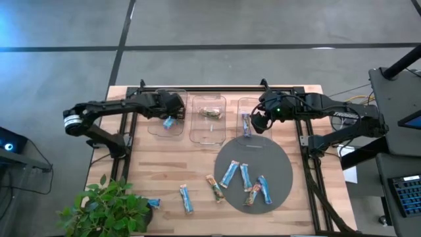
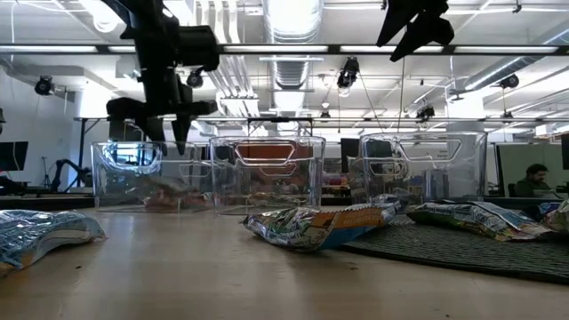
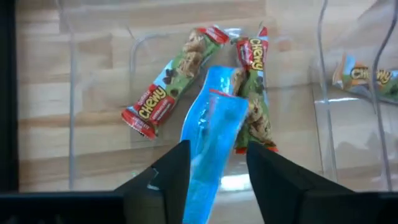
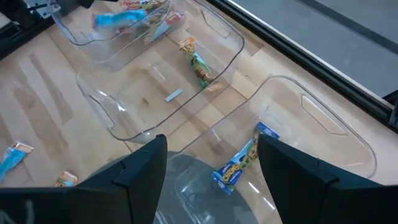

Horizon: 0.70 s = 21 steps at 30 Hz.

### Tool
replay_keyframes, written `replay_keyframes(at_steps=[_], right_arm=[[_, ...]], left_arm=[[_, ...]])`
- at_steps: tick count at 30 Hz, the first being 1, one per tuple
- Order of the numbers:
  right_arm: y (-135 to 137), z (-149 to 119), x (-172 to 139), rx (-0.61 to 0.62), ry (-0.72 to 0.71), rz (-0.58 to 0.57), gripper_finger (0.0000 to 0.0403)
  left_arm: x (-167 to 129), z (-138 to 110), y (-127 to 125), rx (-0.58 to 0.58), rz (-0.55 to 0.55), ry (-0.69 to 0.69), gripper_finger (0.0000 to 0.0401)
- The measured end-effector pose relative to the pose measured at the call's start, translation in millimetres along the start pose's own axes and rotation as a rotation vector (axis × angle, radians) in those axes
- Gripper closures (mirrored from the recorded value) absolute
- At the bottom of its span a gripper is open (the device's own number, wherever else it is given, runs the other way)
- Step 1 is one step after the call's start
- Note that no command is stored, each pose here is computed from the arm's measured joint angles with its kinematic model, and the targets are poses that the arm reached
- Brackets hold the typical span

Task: Pick and place Granola Bars by type
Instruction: Put the red snack bar into the left transparent bin, then put the blue snack bar into the right transparent bin

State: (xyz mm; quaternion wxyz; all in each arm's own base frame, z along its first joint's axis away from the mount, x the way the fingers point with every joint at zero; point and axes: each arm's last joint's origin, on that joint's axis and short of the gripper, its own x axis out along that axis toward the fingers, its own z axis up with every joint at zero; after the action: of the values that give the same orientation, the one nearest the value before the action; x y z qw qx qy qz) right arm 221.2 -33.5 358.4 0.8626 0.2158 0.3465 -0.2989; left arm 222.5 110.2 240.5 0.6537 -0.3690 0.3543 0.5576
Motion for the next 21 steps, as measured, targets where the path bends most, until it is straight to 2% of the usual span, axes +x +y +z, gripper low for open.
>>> replay_keyframes(at_steps=[2,6,10,13,16,19,21], right_arm=[[1,0,0,0.001,0.007,0.017,0.0165],[2,0,0,0.007,0.024,0.046,0.0165],[2,-1,0,0.018,0.027,0.049,0.0165],[2,-2,1,0.018,0.031,0.045,0.0165],[1,-5,4,-0.005,0.047,0.047,0.0165],[2,-9,10,-0.013,0.079,0.081,0.0165],[2,-14,14,-0.015,0.116,0.113,0.0165]], left_arm=[[-8,5,-3,0.031,-0.019,-0.006,0.0251],[-37,7,-14,0.196,-0.133,-0.023,0.0248],[-73,-9,-25,0.37,-0.248,-0.038,0.0248],[-96,-38,-33,0.611,-0.333,-0.005,0.0248],[-111,-74,-36,0.804,-0.39,0.049,0.0248],[-120,-110,-32,0.949,-0.433,0.086,0.0248],[-125,-131,-29,0.987,-0.461,0.111,0.0248]])
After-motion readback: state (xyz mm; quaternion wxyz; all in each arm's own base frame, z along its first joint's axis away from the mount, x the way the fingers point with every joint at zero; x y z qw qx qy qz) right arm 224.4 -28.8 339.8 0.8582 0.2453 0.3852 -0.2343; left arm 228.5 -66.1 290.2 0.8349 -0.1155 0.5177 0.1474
